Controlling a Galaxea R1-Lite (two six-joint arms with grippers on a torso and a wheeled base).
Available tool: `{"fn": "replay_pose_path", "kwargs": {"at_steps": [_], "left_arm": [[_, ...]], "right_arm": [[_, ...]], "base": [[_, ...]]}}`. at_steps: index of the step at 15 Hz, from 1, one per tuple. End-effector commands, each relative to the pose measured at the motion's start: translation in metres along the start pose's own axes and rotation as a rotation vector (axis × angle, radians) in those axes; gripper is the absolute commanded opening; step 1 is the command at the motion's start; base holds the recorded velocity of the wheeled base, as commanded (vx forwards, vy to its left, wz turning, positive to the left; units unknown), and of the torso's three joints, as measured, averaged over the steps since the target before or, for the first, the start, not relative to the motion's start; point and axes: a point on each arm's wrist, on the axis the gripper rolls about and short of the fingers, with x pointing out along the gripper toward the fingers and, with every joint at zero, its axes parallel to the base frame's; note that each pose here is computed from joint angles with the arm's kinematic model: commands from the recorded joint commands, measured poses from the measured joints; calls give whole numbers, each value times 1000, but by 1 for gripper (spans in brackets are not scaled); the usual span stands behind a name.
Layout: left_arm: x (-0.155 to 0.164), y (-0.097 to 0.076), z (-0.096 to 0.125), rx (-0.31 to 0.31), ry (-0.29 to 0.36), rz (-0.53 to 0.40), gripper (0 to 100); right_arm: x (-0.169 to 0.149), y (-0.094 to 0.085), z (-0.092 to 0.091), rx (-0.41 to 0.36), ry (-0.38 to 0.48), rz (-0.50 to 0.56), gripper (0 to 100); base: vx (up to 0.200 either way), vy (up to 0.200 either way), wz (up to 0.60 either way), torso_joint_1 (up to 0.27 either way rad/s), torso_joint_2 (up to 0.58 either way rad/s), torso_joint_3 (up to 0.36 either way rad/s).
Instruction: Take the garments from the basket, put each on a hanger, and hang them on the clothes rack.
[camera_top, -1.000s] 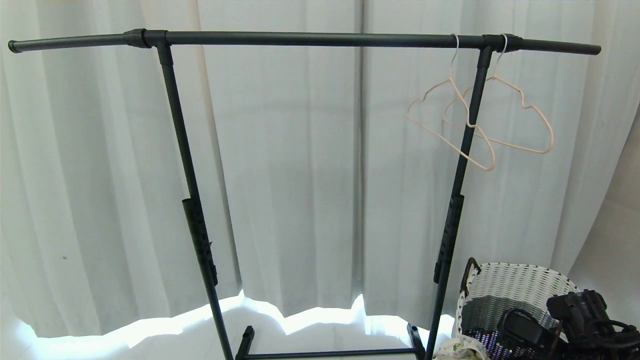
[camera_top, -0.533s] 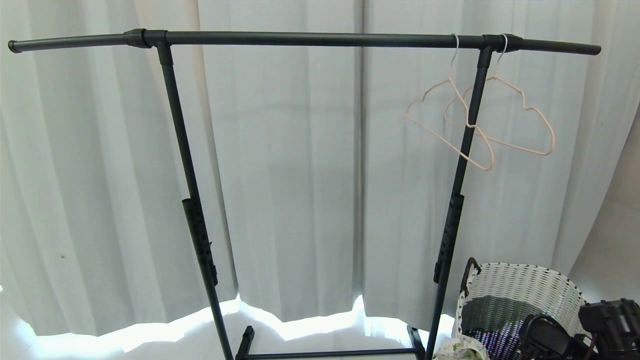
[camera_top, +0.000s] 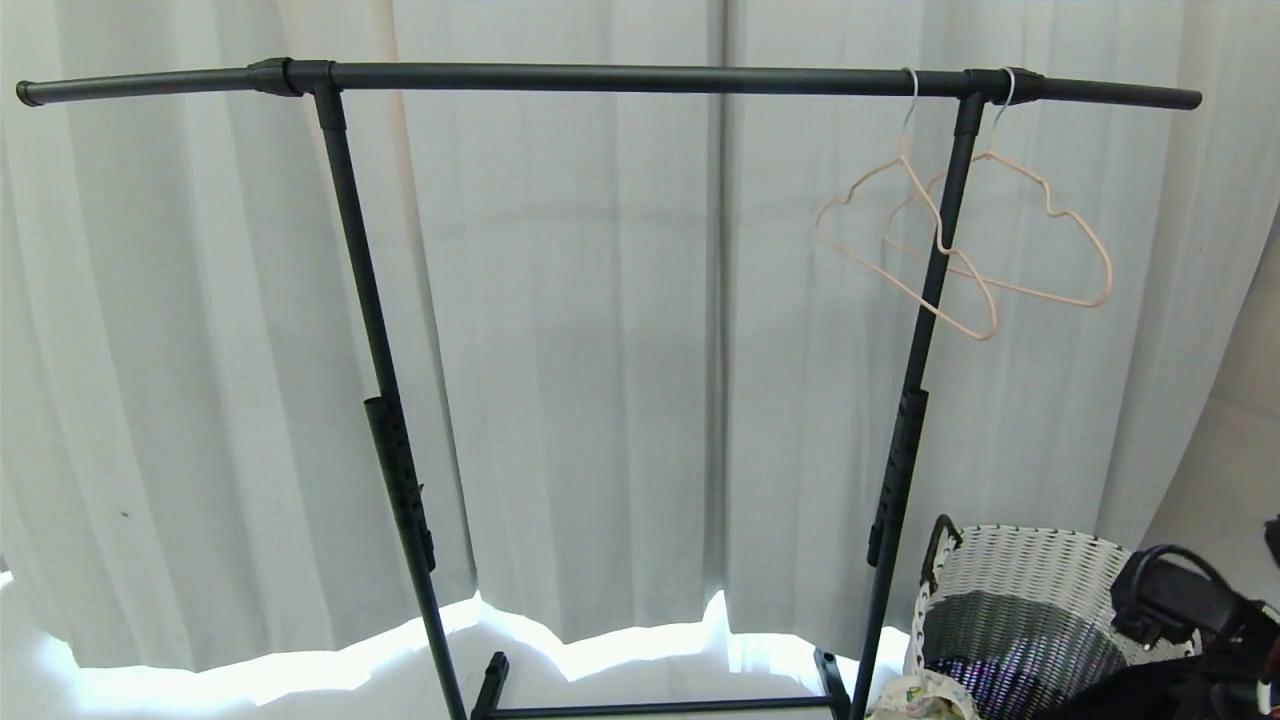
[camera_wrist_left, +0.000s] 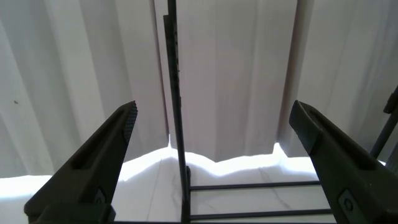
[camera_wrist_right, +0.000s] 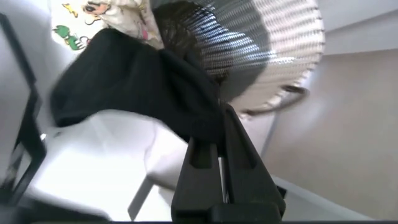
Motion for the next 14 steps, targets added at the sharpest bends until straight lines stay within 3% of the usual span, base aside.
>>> {"fn": "replay_pose_path", "kwargs": {"at_steps": [1,3,5,12,14], "left_arm": [[0,0,0,1,1,0,100],[0,0,0,2,1,0,100],[0,0,0,2,0,0,100],[0,0,0,1,0,0,100],[0,0,0,10,1,-2,100]], "right_arm": [[-78,-23,17,19,-149,-100,0],[-101,-27,20,9,-165,-89,0],[-107,-26,24,-12,-188,-83,0],[-109,-21,43,-103,-247,-24,0],[-110,-21,53,-128,-267,-7,0]], "base": [[0,0,0,0,0,0],[0,0,0,0,0,0],[-200,0,0,2,2,7],[-200,0,0,2,0,2],[0,0,0,0,0,0]]}}
